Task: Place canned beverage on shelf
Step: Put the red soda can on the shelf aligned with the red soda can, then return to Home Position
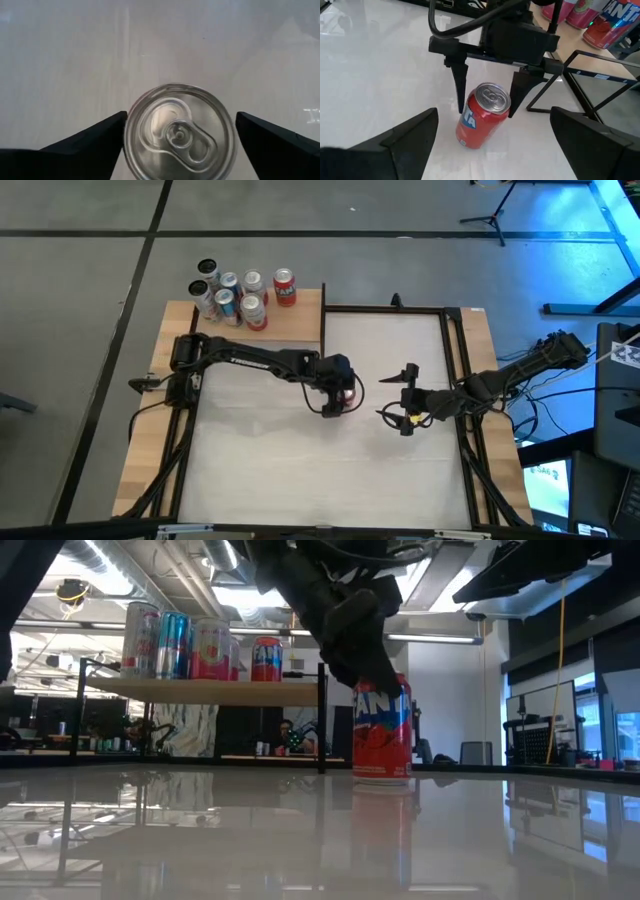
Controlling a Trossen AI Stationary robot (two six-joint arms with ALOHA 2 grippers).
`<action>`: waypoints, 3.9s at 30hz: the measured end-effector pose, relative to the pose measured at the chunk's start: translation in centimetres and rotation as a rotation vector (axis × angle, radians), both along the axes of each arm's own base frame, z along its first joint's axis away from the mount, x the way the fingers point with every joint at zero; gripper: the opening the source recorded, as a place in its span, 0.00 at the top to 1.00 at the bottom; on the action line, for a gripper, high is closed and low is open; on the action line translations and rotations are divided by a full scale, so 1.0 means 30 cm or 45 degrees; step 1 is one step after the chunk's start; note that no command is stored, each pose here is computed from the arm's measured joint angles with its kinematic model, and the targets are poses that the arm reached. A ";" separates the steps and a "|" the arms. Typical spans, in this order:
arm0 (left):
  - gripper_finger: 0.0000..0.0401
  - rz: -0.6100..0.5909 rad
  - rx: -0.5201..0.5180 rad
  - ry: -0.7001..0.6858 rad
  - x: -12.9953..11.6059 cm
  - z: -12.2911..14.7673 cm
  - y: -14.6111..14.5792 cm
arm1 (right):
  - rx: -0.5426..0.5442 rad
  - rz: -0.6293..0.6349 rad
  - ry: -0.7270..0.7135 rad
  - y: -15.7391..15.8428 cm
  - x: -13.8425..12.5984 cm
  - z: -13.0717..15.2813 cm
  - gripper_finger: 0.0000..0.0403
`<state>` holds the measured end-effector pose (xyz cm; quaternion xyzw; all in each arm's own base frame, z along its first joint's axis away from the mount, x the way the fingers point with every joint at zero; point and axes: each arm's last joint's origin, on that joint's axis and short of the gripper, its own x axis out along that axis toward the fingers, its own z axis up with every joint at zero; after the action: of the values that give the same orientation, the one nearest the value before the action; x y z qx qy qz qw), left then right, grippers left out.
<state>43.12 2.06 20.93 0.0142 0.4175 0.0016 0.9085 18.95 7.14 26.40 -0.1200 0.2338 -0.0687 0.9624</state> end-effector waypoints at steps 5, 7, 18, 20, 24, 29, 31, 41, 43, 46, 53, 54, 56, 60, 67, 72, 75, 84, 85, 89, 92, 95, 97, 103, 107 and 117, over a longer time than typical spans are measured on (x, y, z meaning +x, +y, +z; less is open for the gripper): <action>0.23 0.013 -0.010 -0.006 0.001 0.001 0.001 | 0.000 0.000 0.001 0.000 0.000 0.000 0.05; 0.29 0.036 -0.029 -0.006 0.001 0.001 0.001 | 0.000 0.000 0.001 0.000 0.000 0.000 0.05; 0.32 0.092 -0.041 -0.017 -0.070 0.137 -0.027 | -0.014 0.001 0.032 -0.002 -0.004 -0.007 0.05; 0.32 0.137 -0.019 -0.069 -0.109 0.216 -0.038 | -0.011 0.004 0.031 -0.001 -0.004 -0.007 0.05; 0.32 0.249 0.013 -0.113 -0.214 0.349 -0.058 | 0.000 0.006 0.032 -0.001 -0.004 -0.007 0.05; 0.31 0.431 0.081 -0.173 -0.370 0.494 -0.048 | 0.001 0.005 0.029 -0.001 -0.004 -0.007 0.05; 0.31 0.492 0.128 -0.169 -0.416 0.523 -0.029 | 0.006 0.003 0.027 -0.001 -0.003 -0.006 0.05; 0.30 0.695 0.219 -0.141 -0.484 0.551 0.152 | 0.013 -0.014 0.019 -0.002 -0.003 -0.006 0.05; 0.30 0.747 0.225 -0.128 -0.489 0.546 0.194 | 0.008 -0.023 0.017 -0.002 -0.003 -0.006 0.05; 0.30 0.825 0.223 -0.108 -0.502 0.537 0.254 | 0.004 -0.030 0.016 -0.003 -0.003 -0.006 0.05; 0.30 0.899 0.160 -0.105 -0.525 0.528 0.353 | -0.008 -0.030 0.037 0.001 0.005 -0.016 0.05; 0.30 0.899 0.151 -0.095 -0.526 0.522 0.363 | -0.014 -0.035 0.040 0.002 0.007 -0.019 0.05; 0.30 0.914 0.150 -0.080 -0.524 0.513 0.379 | -0.030 -0.051 0.043 0.002 0.010 -0.022 0.05; 0.30 0.915 0.154 -0.042 -0.524 0.495 0.411 | -0.041 -0.066 0.044 0.001 0.012 -0.025 0.05; 0.30 0.896 0.148 -0.030 -0.531 0.491 0.427 | -0.042 -0.065 0.044 0.001 0.012 -0.025 0.05; 0.30 0.921 0.150 0.013 -0.548 0.483 0.448 | -0.041 -0.065 0.044 0.002 0.012 -0.025 0.05; 0.30 0.928 0.147 0.021 -0.551 0.481 0.455 | -0.041 -0.065 0.045 0.001 0.012 -0.025 0.05; 0.24 0.931 0.151 0.021 -0.551 0.481 0.455 | -0.042 -0.064 0.044 0.002 0.012 -0.025 0.05; 0.23 0.930 0.152 0.022 -0.551 0.481 0.455 | -0.041 -0.064 0.044 0.001 0.012 -0.024 0.05; 0.18 0.892 0.181 0.036 -0.551 0.481 0.454 | -0.041 -0.064 0.044 0.001 0.012 -0.024 0.05; 0.15 0.893 0.194 0.039 -0.551 0.481 0.455 | -0.041 -0.064 0.044 0.002 0.012 -0.024 0.05; 0.12 0.904 0.224 0.045 -0.552 0.482 0.456 | -0.041 -0.064 0.044 0.001 0.012 -0.024 0.05; 0.11 0.918 0.244 0.043 -0.552 0.483 0.458 | -0.041 -0.064 0.044 0.002 0.012 -0.024 0.05; 0.12 0.949 0.313 0.040 -0.557 0.503 0.462 | -0.040 -0.064 0.043 0.001 0.012 -0.024 0.05; 0.12 0.904 0.292 -0.074 -0.549 0.584 0.447 | -0.040 -0.064 0.043 0.001 0.012 -0.024 0.05; 0.12 0.450 0.022 -0.270 -0.485 0.697 0.216 | 0.032 -0.061 0.041 0.004 0.012 -0.025 0.05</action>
<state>28.56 8.56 41.83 -0.0518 0.3157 0.1661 0.9328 19.31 7.25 25.66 -0.1035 0.2527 -0.0870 0.9581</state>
